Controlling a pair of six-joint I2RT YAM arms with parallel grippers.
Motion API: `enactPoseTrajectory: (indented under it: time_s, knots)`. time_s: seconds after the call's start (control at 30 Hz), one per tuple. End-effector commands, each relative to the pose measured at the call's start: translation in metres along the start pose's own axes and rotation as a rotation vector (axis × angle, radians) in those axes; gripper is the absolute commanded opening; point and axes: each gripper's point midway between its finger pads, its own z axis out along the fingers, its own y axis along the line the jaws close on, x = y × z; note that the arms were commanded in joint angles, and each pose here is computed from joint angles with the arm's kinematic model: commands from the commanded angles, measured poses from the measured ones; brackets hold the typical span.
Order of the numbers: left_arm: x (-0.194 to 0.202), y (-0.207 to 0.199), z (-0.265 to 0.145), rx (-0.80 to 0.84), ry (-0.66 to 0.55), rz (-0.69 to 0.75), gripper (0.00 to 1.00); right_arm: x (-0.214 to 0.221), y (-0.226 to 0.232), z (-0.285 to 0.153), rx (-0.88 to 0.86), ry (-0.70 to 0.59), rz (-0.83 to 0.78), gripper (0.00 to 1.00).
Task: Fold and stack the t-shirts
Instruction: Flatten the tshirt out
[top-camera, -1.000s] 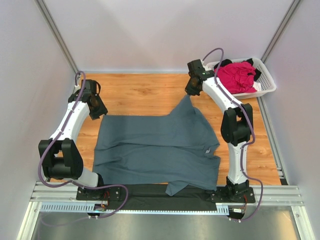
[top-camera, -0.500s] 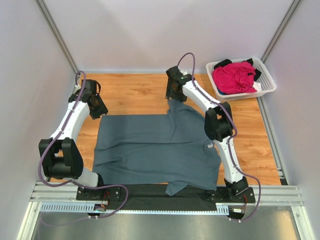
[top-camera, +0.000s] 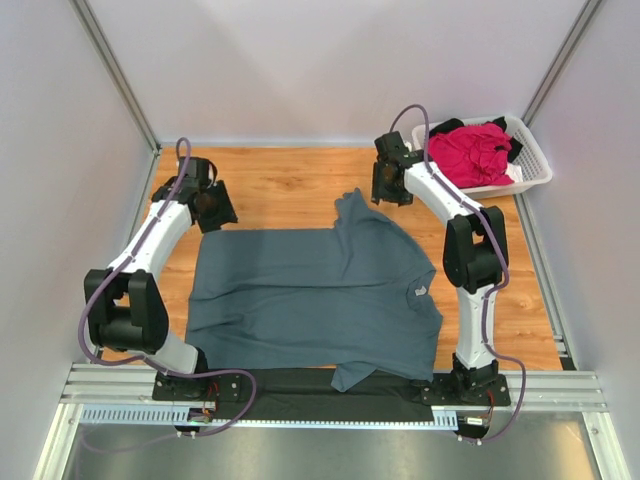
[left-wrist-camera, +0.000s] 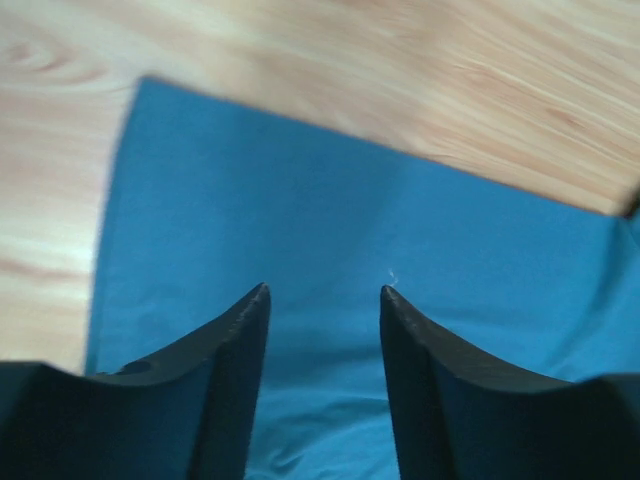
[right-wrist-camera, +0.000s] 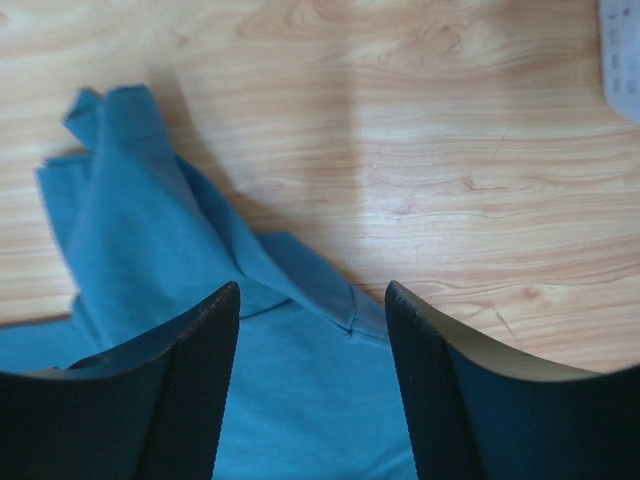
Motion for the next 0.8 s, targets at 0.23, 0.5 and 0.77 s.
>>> enactPoseTrajectory:
  time_s: [0.23,0.5,0.77]
  knots:
    - [-0.021,-0.156,0.015,0.374,-0.136,0.302,0.66,0.015,0.017,0.023,-0.112,-0.004,-0.137,0.47]
    - [-0.011,-0.268,0.055,0.54,-0.109,0.337,0.68,0.024,-0.015,0.039,-0.039,0.026,-0.1,0.26]
    - [0.004,-0.336,0.083,0.644,-0.091,0.329,0.71,0.03,-0.01,0.031,-0.16,0.019,-0.062,0.28]
